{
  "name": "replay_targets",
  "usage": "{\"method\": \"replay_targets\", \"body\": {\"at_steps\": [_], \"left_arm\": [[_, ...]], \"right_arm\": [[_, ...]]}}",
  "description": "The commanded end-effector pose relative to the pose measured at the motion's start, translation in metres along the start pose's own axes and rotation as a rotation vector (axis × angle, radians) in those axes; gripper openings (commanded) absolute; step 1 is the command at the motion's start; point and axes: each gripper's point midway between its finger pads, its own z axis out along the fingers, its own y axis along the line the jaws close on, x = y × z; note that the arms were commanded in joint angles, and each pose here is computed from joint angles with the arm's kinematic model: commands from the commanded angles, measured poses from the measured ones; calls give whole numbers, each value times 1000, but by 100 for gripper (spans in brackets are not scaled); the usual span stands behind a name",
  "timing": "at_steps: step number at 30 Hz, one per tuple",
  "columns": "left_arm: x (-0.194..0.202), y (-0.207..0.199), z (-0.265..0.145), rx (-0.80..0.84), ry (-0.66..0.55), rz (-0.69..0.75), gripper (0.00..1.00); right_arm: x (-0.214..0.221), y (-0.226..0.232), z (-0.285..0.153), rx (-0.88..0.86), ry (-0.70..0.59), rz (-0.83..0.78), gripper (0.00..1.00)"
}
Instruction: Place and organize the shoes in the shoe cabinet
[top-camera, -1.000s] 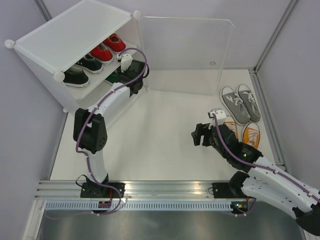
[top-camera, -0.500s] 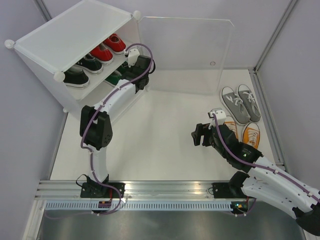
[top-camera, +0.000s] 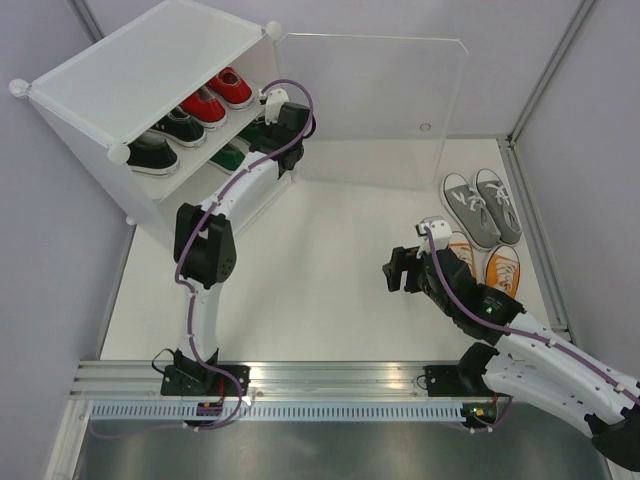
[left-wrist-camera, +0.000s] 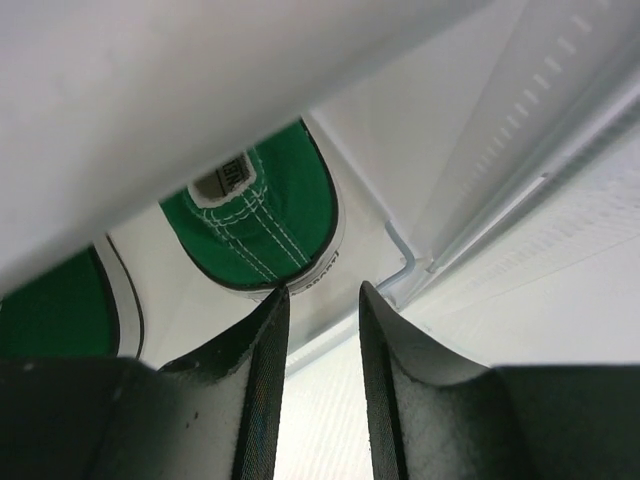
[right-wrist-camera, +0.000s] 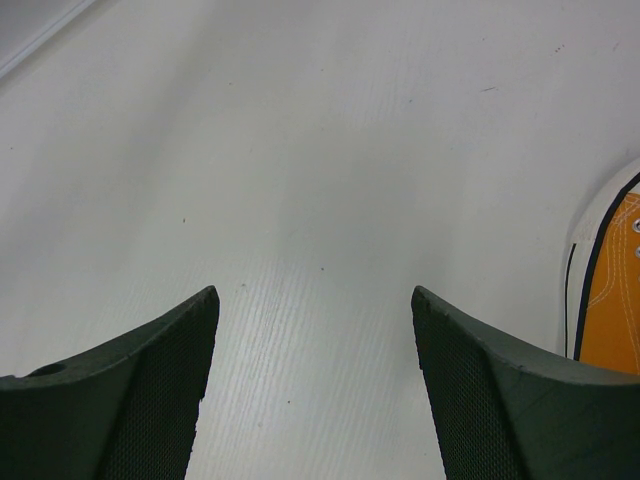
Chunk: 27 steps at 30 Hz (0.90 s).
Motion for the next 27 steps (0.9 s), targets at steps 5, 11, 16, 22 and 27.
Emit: {"method": "replay_targets", "body": {"at_steps": [5,11,16,22,27], "left_arm": [[-25,-5,-4,58,-61,-50,44],[-14,12,-48,43,-55,-58,60],[-12,44,-78,-6,-67,-77,61],[5,78,-73,-115,-51,-87,77],[9,99,-61,-209,-72,-171,83]], "right_arm": [[-4,1,2,5,-19,7,82],[-3,1,2,0,-15,7,82],[-3,3,2,-7,-15,7,82],[-3,4,2,-13,-14,7,82],[-2,4,2,-14,-12,6,82]]}}
